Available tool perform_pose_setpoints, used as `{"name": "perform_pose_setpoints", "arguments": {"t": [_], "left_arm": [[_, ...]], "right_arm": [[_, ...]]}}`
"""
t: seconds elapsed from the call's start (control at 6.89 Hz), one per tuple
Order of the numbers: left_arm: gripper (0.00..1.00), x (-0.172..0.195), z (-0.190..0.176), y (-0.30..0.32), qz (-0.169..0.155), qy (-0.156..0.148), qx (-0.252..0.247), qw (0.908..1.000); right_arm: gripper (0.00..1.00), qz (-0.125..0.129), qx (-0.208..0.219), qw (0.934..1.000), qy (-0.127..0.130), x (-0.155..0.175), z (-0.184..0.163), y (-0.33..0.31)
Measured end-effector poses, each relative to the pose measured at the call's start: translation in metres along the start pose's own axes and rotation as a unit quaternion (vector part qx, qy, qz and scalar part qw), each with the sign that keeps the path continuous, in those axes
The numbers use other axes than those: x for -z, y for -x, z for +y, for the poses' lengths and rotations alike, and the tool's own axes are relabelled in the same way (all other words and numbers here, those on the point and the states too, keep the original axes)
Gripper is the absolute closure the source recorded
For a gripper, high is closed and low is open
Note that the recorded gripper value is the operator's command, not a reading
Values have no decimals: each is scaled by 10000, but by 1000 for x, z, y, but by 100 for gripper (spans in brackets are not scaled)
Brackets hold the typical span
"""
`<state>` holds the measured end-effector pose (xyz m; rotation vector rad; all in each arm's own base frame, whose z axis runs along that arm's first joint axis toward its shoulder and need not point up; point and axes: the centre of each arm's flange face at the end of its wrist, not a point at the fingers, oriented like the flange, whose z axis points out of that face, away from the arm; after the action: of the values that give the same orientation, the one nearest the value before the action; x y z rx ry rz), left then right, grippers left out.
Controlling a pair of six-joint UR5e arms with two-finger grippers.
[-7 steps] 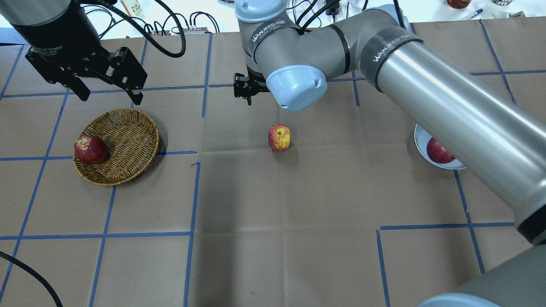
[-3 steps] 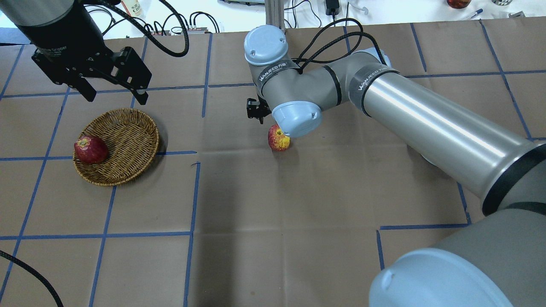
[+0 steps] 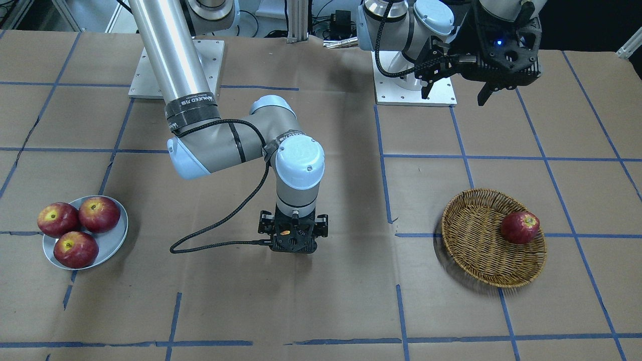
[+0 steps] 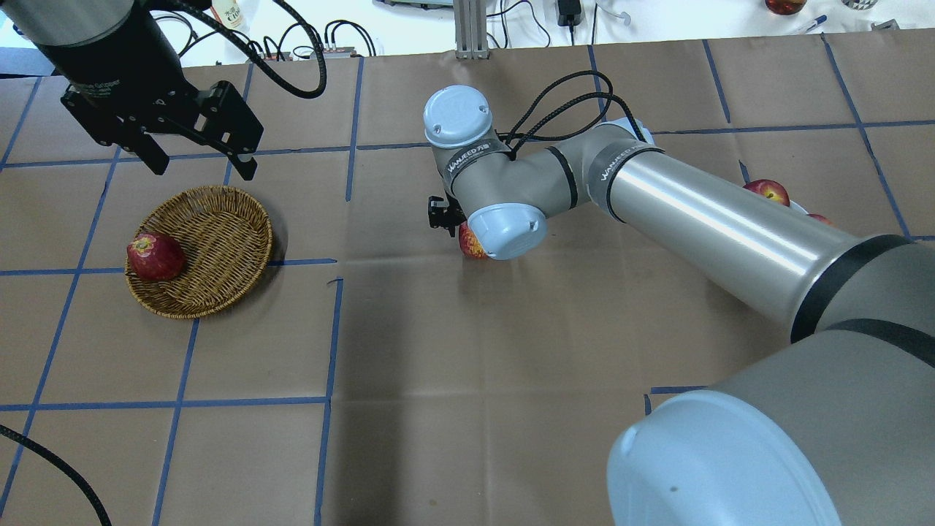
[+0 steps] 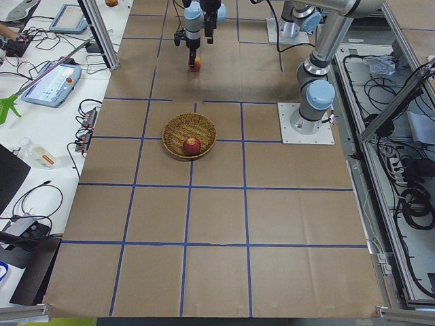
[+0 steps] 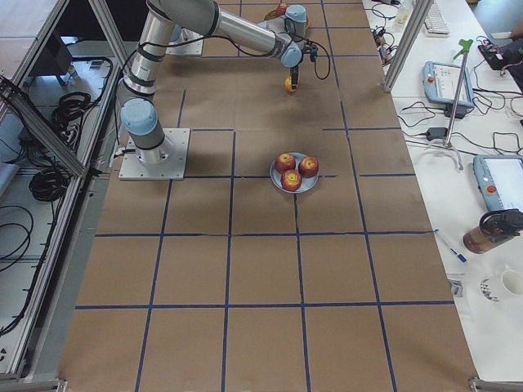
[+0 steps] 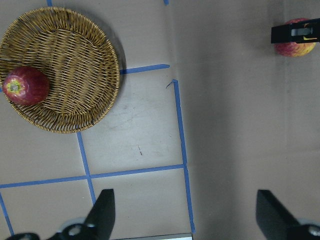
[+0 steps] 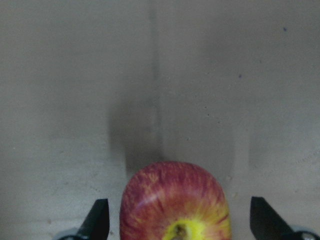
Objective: Transfer apple from basket to plate
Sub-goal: 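Lower the right gripper and close it on the apple, then carry the apple with the right gripper onto the white plate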
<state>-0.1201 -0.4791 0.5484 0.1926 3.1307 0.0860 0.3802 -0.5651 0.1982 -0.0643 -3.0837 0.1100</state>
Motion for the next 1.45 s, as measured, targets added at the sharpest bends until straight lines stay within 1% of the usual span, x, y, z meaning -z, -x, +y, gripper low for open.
{"name": "perform_pose_setpoints", "arguments": {"t": [0.15,0.29,0.44,0.58,0.87,1.02,1.16,1.31,1.45], "left_arm": [[1,0,0,0,-3,6,0,10000],[1,0,1,0,-3,8,0,10000],[1,-1,1,0,-3,13,0,10000],[1,-1,1,0,-2,18,0,10000],[1,-1,0,0,-3,17,-2,10000],[1,-1,0,0,-3,15,-5,10000],[1,-1,0,0,-3,14,-6,10000],[1,-1,0,0,-4,12,-4,10000],[1,0,0,0,-3,11,-6,10000]], "right_arm": [[1,0,9,10000,33,-5,2,1],[23,-5,16,10000,52,-6,4,2],[34,-6,15,10000,57,-7,5,3],[37,-1,9,10000,49,-7,5,3],[37,-12,-13,10000,-49,2,0,2],[37,-52,-42,9998,-165,19,-5,0],[37,-96,-58,9996,-267,53,-9,-6],[37,-97,-52,9995,-286,94,-10,-22],[37,-61,2,9996,-259,133,-14,-58]]}}
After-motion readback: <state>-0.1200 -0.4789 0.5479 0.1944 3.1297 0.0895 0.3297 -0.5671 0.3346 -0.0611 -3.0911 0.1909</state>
